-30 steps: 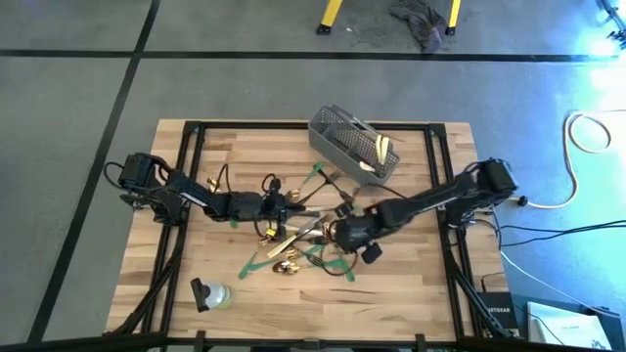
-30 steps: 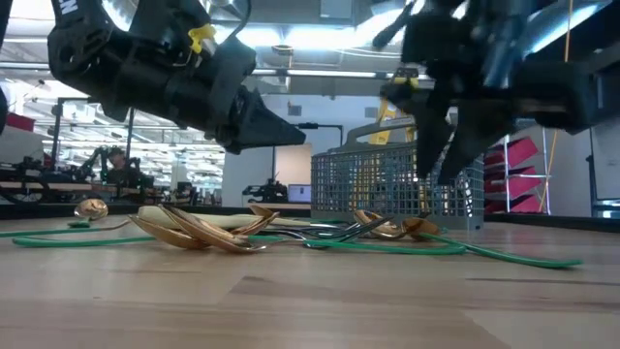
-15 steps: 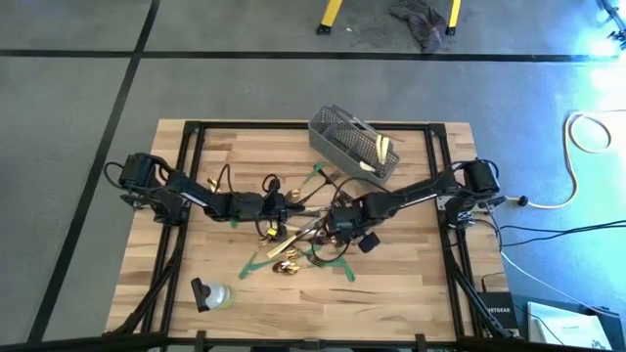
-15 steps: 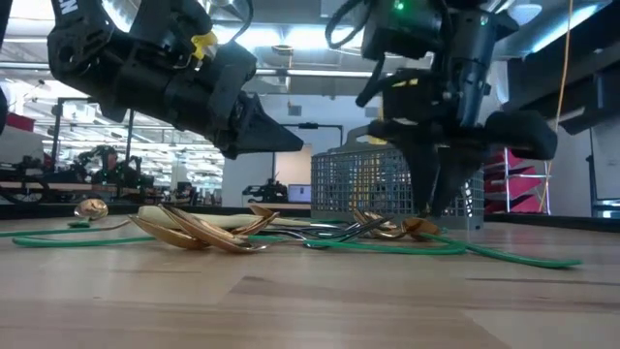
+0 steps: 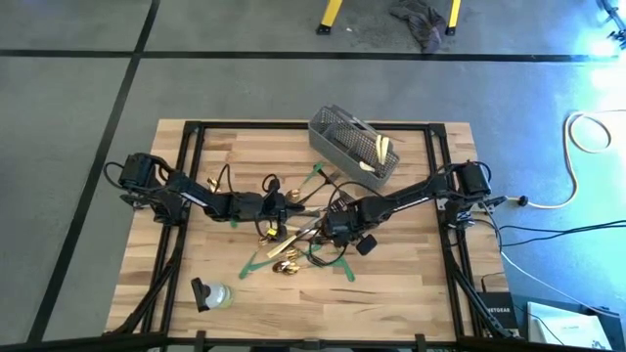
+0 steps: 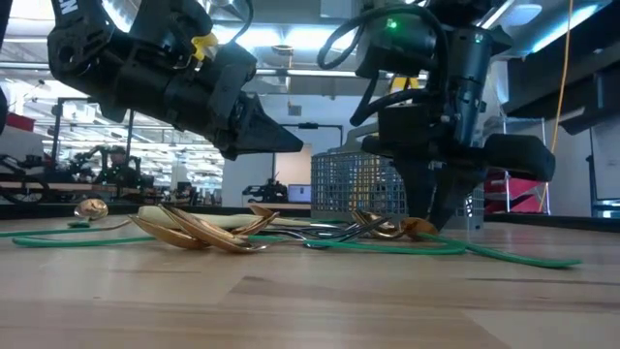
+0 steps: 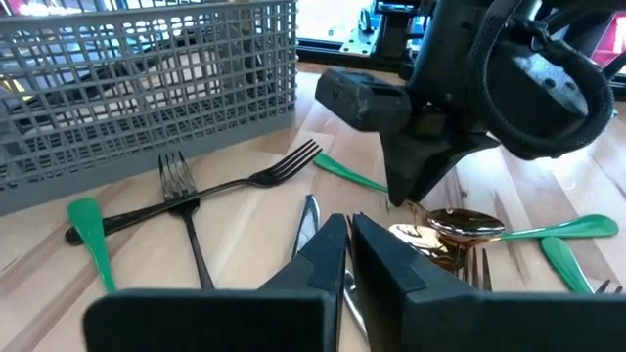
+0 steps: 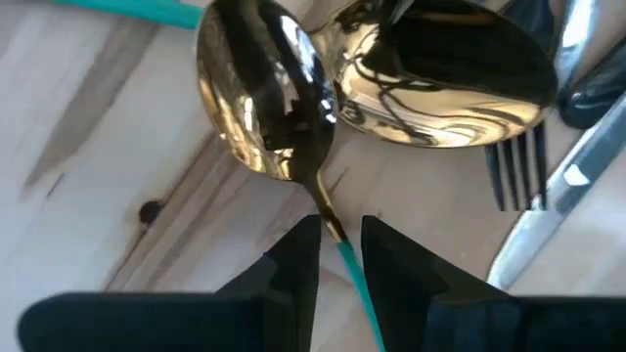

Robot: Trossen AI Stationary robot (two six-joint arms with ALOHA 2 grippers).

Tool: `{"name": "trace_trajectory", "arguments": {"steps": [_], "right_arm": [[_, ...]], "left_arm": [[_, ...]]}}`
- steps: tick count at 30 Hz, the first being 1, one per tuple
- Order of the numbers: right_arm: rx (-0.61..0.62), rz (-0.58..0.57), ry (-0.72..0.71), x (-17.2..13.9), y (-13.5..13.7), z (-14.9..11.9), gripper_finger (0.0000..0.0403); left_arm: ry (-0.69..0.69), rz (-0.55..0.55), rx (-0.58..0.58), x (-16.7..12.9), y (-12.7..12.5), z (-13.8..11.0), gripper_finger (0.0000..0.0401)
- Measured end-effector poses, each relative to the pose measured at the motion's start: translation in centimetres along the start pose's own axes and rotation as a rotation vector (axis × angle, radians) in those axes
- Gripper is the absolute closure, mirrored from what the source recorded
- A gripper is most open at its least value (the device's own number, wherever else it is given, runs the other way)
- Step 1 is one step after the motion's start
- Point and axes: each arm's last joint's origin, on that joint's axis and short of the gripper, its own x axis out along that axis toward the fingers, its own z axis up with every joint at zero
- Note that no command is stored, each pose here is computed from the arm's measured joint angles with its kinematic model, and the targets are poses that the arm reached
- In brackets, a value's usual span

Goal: Sort silverware
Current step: Put the green spoon into the gray organizer

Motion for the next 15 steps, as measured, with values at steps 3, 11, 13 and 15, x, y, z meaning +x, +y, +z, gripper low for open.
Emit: {"name": "trace_trajectory", "arguments": {"steps": [3, 11, 13, 15], "right_arm": [[0.002, 0.027, -0.006, 0.23, -0.12, -0.04, 0.0338], [-0.029, 0.052, -0.008, 0.35, -0.02, -0.01, 0.0376], [-0.043, 0.054, -0.007, 0.35, 0.05, 0.00, 0.0394], [-0.046, 0.054, -0.007, 0.35, 0.07, 0.00, 0.0398]], "left_arm": [[0.001, 0.000, 0.000, 0.00, 0.00, -0.01, 0.0396], [0.014, 0.002, 0.007, 0.00, 0.02, -0.14, 0.0396], [0.017, 0.002, 0.008, 0.00, 0.02, -0.18, 0.0396], [0.020, 0.003, 0.009, 0.00, 0.03, -0.20, 0.0396]]}}
